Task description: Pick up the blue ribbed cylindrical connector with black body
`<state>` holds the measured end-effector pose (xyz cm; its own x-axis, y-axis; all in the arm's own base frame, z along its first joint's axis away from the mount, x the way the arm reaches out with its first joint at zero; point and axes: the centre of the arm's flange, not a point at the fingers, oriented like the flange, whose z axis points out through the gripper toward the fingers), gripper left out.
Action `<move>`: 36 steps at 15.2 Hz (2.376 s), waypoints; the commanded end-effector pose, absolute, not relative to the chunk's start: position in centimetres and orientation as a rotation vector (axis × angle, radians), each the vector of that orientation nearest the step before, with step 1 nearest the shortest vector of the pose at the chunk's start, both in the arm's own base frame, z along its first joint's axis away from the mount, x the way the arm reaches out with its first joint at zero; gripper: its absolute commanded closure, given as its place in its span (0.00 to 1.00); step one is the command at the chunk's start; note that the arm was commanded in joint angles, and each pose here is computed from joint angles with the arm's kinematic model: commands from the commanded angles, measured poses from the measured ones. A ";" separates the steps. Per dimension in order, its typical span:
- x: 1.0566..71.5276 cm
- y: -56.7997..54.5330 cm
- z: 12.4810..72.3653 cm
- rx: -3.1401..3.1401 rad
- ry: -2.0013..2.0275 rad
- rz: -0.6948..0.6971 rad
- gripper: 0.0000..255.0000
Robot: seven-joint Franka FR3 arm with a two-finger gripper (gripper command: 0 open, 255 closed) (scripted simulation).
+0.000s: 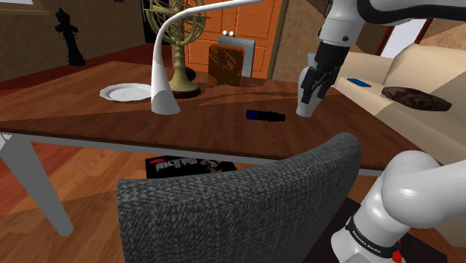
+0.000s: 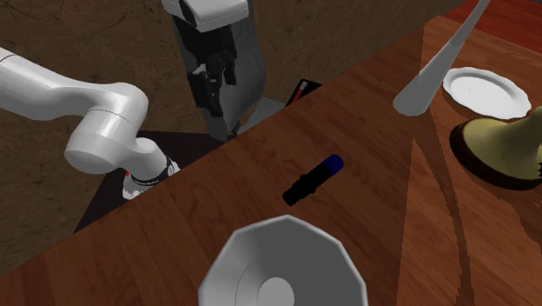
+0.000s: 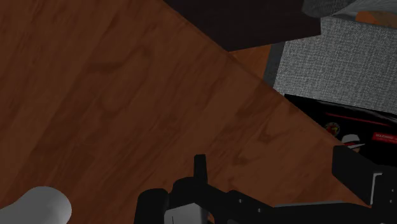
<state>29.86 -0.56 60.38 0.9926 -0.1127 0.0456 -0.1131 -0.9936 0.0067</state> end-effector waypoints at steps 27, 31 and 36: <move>51.7 -8.5 44.0 2.905 1.229 -0.090 0.00; 51.8 -8.5 43.2 2.905 1.229 -0.090 1.00; 51.8 -8.5 43.2 2.905 1.229 -0.090 1.00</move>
<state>51.78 -8.54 43.30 0.6957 0.7168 -0.0464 0.7161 -0.6972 -0.0340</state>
